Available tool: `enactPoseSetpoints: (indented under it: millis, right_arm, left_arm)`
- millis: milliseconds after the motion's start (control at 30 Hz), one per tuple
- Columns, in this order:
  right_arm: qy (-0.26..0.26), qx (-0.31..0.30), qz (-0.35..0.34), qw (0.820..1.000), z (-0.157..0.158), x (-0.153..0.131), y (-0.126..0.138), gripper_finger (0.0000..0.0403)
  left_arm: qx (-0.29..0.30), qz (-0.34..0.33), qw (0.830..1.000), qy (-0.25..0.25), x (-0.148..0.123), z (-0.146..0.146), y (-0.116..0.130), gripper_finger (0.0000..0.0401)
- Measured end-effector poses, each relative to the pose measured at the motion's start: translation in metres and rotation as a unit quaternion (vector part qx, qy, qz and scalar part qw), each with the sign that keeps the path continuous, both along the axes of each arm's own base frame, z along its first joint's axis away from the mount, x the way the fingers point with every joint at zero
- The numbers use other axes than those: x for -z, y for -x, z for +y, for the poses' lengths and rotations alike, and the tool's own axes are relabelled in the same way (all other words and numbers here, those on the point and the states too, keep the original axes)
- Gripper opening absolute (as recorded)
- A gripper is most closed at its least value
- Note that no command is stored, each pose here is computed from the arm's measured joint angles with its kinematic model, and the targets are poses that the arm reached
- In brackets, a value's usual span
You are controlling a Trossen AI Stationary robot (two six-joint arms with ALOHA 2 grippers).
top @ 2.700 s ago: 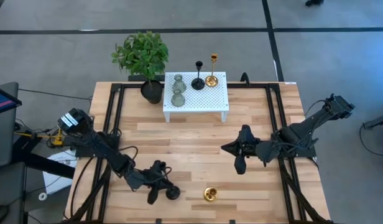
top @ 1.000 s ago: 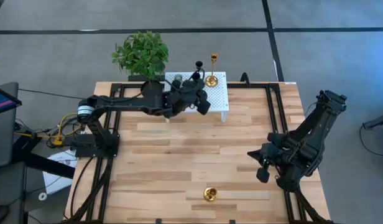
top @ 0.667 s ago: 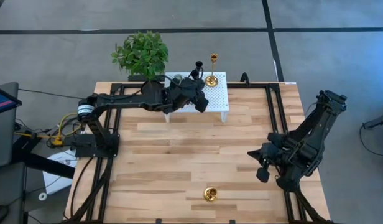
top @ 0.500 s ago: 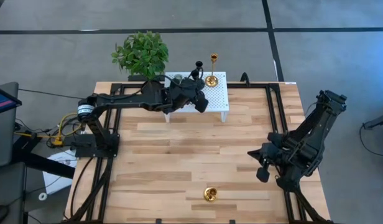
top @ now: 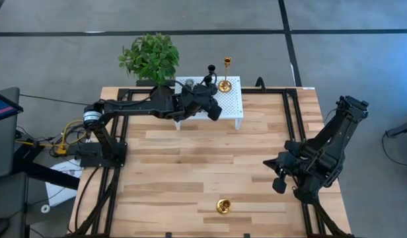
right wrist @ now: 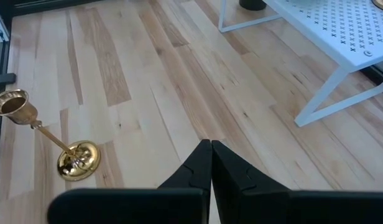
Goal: Pick & Place candle stick holders
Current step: Put the black candle holder on the shelf aligned with the other black candle holder, then put the gold candle holder on the shelf aligned with the other gold candle holder
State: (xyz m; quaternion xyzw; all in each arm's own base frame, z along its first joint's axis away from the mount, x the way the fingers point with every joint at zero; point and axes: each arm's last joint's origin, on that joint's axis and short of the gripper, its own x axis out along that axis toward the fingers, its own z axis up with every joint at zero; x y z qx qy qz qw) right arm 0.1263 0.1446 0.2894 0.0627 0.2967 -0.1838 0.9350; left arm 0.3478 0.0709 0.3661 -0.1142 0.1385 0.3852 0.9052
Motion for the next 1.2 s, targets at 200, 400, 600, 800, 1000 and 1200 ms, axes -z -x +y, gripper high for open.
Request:
enactPoseSetpoints:
  millis: [200, 400, 600, 800, 1000, 1200]
  right_arm:
    - [0.002, 0.0, 0.002, 1.0, 0.0, 0.0, 0.0, 0.0]
    - [0.003, 0.0, 0.002, 1.0, 0.0, 0.0, 0.0, 0.0]
    - [0.005, -0.001, 0.004, 1.0, -0.001, 0.0, 0.001, 0.0]
    - [0.005, -0.001, 0.005, 1.0, -0.001, 0.0, 0.001, 0.0]
    - [0.003, 0.0, 0.006, 1.0, -0.001, 0.001, 0.001, 0.0]
    - [0.002, 0.0, 0.006, 1.0, -0.001, 0.001, 0.001, 0.0]
  left_arm:
    - [-0.004, 0.013, 1.0, -0.004, 0.008, 0.001, -0.006, 0.0013]
    - [-0.006, 0.024, 1.0, -0.007, 0.011, 0.002, -0.009, 0.0013]
    - [-0.002, 0.029, 1.0, -0.011, 0.011, 0.002, -0.008, 0.002]
    - [0.008, 0.042, 0.999, -0.021, 0.012, 0.001, -0.008, 0.0054]
    - [0.003, 0.036, 0.999, -0.027, 0.01, 0.001, -0.009, 0.0071]
    - [0.006, 0.044, 0.998, -0.041, 0.01, 0.001, -0.01, 0.009]
